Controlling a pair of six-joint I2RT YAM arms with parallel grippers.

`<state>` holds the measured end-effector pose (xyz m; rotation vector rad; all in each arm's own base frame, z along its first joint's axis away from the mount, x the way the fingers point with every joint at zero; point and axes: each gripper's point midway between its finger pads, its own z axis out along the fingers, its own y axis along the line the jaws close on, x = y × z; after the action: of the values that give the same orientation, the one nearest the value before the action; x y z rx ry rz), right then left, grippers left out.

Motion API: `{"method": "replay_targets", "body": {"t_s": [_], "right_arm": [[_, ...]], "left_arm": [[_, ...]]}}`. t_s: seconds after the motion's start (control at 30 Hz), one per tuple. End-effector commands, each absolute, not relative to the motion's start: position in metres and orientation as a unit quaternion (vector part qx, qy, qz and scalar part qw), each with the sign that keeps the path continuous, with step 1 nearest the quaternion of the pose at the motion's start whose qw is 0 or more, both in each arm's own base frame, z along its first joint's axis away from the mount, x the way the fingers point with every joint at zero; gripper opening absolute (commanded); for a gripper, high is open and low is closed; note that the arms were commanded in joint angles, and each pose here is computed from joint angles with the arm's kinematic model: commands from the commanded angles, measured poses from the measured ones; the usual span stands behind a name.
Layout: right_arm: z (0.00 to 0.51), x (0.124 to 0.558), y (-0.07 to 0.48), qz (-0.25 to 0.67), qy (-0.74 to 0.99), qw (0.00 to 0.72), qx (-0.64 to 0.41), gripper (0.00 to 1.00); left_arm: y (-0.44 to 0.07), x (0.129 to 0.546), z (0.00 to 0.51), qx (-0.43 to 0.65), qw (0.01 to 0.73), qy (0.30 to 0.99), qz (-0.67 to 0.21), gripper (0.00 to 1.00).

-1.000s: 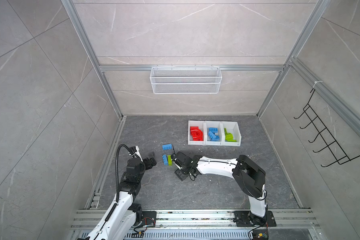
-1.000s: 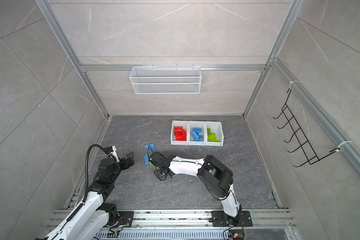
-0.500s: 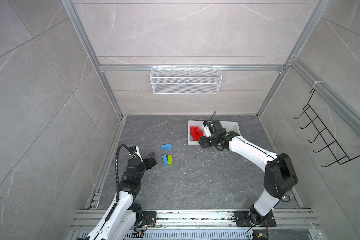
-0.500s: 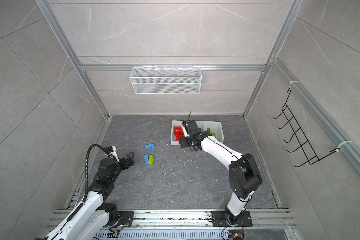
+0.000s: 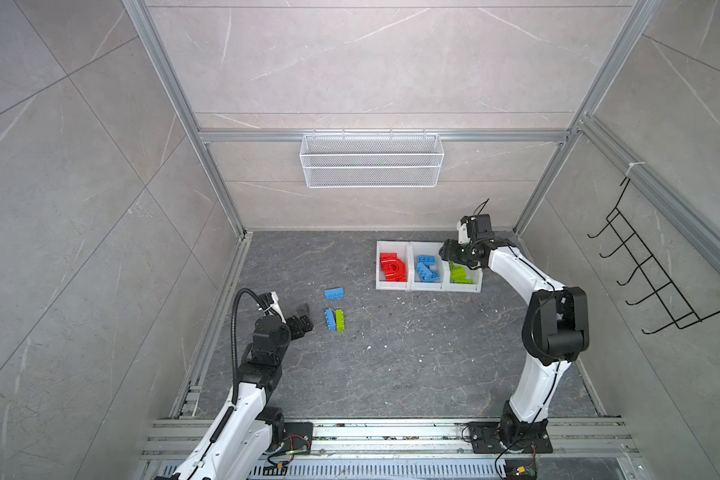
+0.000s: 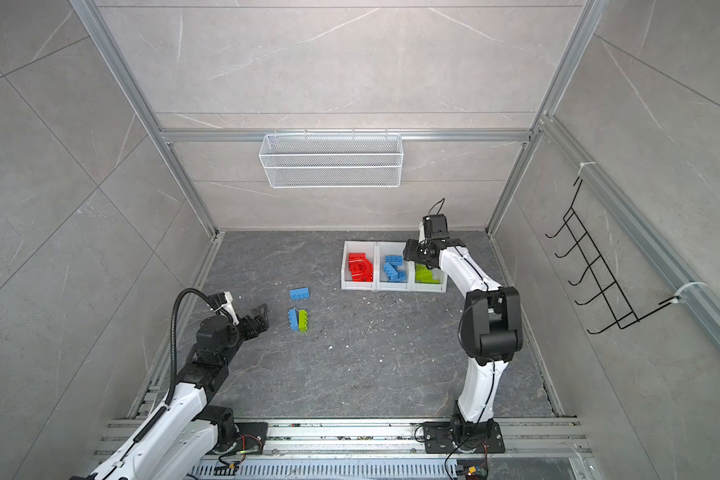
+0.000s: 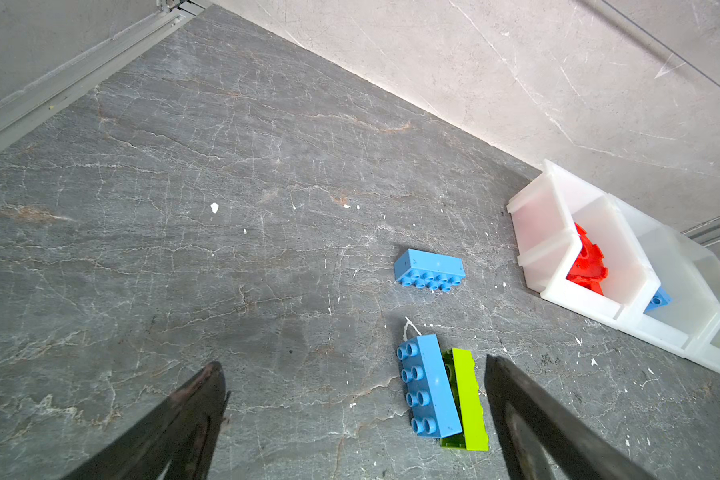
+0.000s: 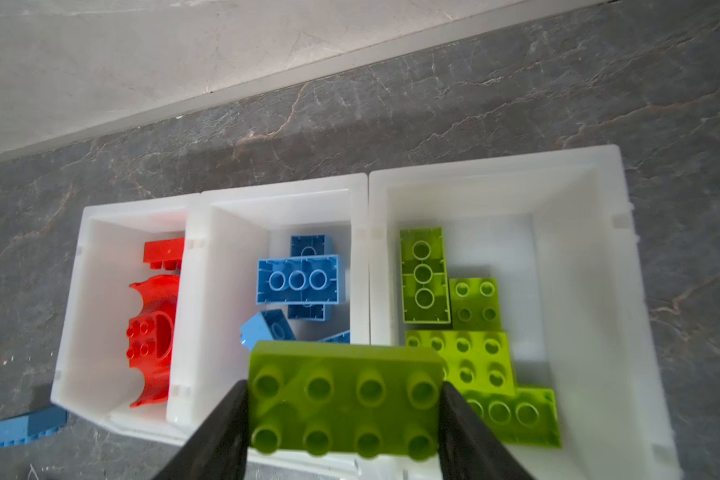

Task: Sort the legos into containers by color
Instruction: 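Carry the flat lime-green brick with the right gripper into the green compartment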

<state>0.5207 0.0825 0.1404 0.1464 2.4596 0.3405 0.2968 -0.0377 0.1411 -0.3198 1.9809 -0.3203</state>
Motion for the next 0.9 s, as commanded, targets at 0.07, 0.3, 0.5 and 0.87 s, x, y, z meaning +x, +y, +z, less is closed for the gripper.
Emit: {"method": "replay_targets", "body": {"t_s": [0.07, 0.3, 0.5, 0.87], "right_arm": [[0.135, 0.53, 0.063, 0.14, 0.934, 0.313, 0.099, 0.51], [0.126, 0.525, 0.049, 0.129, 0.938, 0.301, 0.109, 0.79], [0.152, 0.515, 0.045, 0.138, 0.925, 0.337, 0.112, 0.86], [0.198, 0.414, 0.244, 0.302, 0.874, 0.381, -0.005, 0.72]], "left_arm": [[-0.035, 0.299, 0.149, -0.132, 0.541, 0.821, -0.129, 0.99], [-0.035, 0.299, 0.148, -0.131, 0.54, 0.821, -0.129, 0.99], [-0.035, 0.299, 0.149, -0.132, 0.542, 0.82, -0.129, 0.99], [-0.035, 0.298, 0.149, -0.136, 0.54, 0.82, -0.133, 0.99]]}}
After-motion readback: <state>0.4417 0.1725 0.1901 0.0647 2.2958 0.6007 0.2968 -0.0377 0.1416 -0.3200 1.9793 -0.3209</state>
